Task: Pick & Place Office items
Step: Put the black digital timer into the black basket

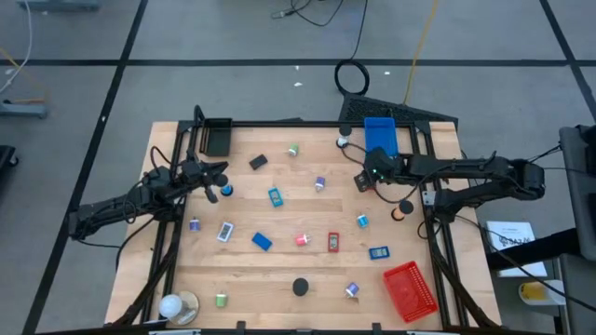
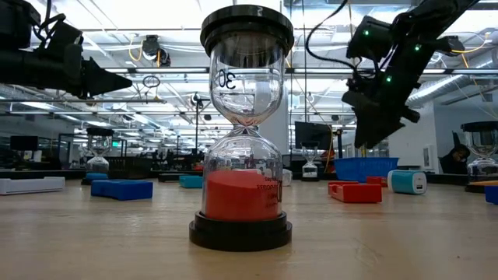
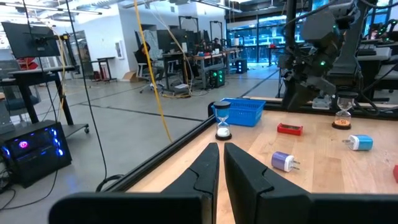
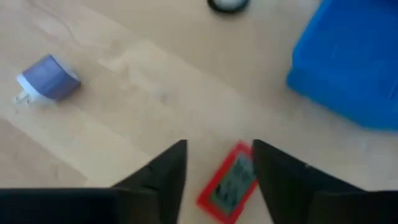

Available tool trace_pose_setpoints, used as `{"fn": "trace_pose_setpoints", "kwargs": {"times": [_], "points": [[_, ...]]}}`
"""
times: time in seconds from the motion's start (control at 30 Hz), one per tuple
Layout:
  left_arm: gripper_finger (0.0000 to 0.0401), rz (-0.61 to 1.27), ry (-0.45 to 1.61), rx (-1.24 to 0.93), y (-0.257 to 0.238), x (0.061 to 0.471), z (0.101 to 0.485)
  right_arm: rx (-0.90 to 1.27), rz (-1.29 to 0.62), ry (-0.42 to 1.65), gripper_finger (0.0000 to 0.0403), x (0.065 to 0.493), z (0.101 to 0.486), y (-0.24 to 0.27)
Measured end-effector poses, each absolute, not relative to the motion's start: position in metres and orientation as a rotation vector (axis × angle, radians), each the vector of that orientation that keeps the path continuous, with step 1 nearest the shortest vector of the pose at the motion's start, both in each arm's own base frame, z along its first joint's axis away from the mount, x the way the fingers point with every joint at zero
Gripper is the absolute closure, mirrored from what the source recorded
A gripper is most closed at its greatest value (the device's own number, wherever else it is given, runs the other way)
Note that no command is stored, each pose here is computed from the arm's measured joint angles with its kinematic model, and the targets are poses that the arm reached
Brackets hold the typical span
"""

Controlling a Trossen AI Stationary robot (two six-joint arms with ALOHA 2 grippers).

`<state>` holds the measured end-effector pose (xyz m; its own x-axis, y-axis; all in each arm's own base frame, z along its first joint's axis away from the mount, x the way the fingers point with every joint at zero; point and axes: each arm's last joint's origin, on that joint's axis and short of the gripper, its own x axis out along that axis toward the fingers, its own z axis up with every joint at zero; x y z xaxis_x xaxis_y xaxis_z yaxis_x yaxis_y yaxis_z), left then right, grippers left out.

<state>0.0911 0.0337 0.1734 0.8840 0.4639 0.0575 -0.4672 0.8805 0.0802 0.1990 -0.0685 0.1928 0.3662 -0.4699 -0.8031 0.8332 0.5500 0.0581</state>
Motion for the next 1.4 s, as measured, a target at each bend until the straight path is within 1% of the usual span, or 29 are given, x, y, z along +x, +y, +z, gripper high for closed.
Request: {"fn": "trace_pose_setpoints", "kwargs": {"times": [0.07,0.17,0.2,0.23,0.27,0.33,0.47,0.57,0.63,0.73,0.8,1.0,1.07,1.2,1.3,1.4], "points": [[0.0368,0.479,-0.050,0.037,0.034,0.091,0.173,0.435,-0.861,0.802,0.0297,0.203,0.195,-0.064],[0.0368,0.461,-0.086,-0.103,0.033,0.091,0.174,0.348,-0.804,0.745,0.0363,0.212,0.200,-0.059],[0.0368,0.459,-0.105,-0.151,0.033,0.091,0.174,0.316,-0.797,0.721,0.0382,0.215,0.202,-0.057],[0.0368,0.462,-0.129,-0.200,0.033,0.091,0.175,0.284,-0.794,0.691,0.0392,0.217,0.204,-0.055],[0.0368,0.460,-0.149,-0.253,0.033,0.091,0.176,0.251,-0.789,0.655,0.0395,0.220,0.205,-0.053],[0.0368,0.451,-0.165,-0.359,0.033,0.091,0.175,0.188,-0.765,0.587,0.0387,0.224,0.204,-0.049],[0.0368,0.372,-0.204,-0.423,0.032,0.092,0.180,0.079,-0.685,0.422,0.0380,0.230,0.204,-0.046],[0.0368,0.261,-0.087,-0.368,0.029,0.097,0.176,-0.012,-0.654,0.294,0.0386,0.228,0.203,-0.045],[0.0372,0.233,-0.001,-0.332,0.028,0.102,0.171,-0.037,-0.632,0.213,0.0391,0.226,0.202,-0.044],[0.0392,0.311,0.073,-0.264,0.030,0.109,0.164,-0.064,-0.598,0.115,0.0397,0.220,0.200,-0.043],[0.0396,0.336,0.114,-0.255,0.032,0.114,0.166,-0.093,-0.572,0.083,0.0398,0.217,0.198,-0.042],[0.0397,0.369,0.271,-0.213,0.040,0.142,0.197,-0.111,-0.574,0.018,0.0399,0.211,0.197,-0.041],[0.0391,0.404,0.355,-0.212,0.045,0.155,0.208,-0.100,-0.570,0.014,0.0399,0.212,0.197,-0.040],[0.0369,0.485,0.572,-0.222,0.061,0.181,0.218,-0.084,-0.569,0.009,0.0399,0.212,0.197,-0.040],[0.0341,0.514,0.689,-0.204,0.077,0.199,0.218,-0.066,-0.569,0.004,0.0399,0.212,0.197,-0.040],[0.0302,0.516,0.740,-0.239,0.095,0.215,0.216,-0.060,-0.569,0.003,0.0399,0.212,0.197,-0.040]]}}
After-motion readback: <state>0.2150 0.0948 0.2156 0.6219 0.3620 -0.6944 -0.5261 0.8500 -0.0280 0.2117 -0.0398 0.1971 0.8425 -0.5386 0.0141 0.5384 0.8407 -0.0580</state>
